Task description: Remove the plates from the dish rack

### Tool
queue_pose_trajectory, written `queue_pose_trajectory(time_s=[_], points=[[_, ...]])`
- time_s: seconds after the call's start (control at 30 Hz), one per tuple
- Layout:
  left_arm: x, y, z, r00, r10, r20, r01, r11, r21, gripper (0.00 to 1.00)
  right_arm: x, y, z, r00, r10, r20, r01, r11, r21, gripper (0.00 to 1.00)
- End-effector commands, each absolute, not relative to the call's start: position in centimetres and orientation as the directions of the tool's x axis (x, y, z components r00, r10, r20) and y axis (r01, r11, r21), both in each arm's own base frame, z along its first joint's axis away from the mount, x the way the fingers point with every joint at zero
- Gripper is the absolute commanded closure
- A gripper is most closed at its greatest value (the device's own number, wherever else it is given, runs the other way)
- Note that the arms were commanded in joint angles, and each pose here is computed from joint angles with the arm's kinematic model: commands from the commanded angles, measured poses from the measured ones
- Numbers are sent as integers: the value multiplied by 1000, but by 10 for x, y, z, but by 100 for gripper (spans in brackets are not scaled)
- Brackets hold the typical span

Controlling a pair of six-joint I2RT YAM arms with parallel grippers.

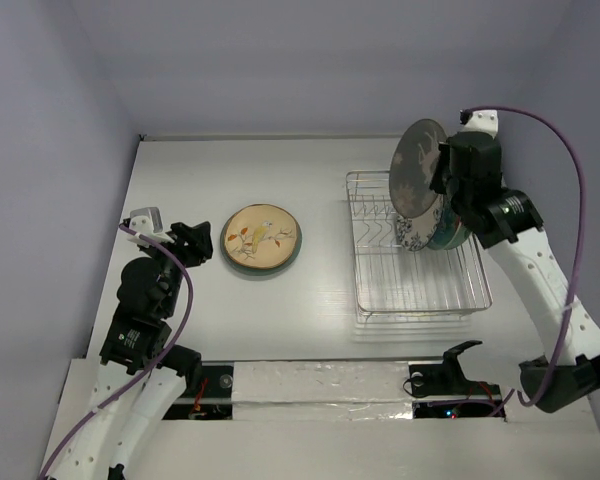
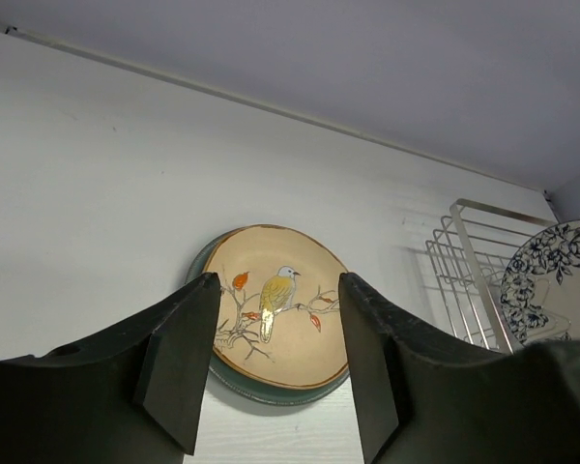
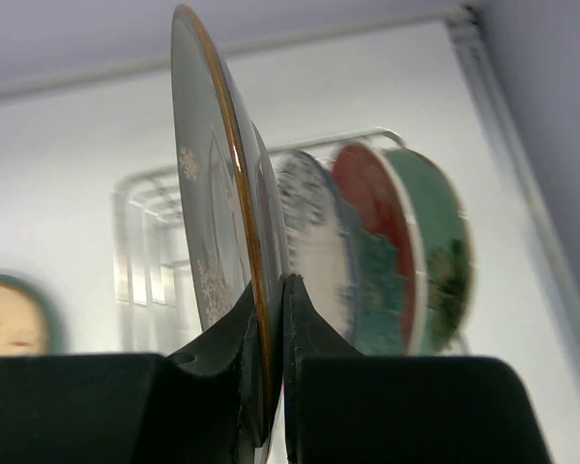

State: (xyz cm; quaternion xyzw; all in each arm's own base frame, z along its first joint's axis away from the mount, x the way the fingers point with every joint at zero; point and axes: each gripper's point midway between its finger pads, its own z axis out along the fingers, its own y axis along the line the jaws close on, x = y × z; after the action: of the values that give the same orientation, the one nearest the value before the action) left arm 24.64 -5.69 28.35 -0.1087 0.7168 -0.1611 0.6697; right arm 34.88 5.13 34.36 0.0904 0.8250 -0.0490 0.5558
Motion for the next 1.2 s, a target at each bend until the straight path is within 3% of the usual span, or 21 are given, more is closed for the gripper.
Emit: queue_pose_trajectory(time_s=[0.0,0.13,0.33,0.6,1.17], points=[[246,-58,291,-54,-381,-923,77,920,-384,50,352,124,398,-185,316,-931,-81,939,335,100],[247,-59,289,-61,-380,-923,74,920,-384,46,357,203,388,-225,413,-882,-254,849,463,100],[248,-59,289,-62,-378,-924,74,921,-382,45,358,308,378,-395,549,-736,-454,580,676,100],[247,-59,288,-63,-379,-923,73,921,-383,45,377,392,303,-577,551,-603,-388,465,796,100],[247,-58,289,-61,-378,-924,74,921,-382,45,379,427,208,-706,546,-450,-258,394,882,100]])
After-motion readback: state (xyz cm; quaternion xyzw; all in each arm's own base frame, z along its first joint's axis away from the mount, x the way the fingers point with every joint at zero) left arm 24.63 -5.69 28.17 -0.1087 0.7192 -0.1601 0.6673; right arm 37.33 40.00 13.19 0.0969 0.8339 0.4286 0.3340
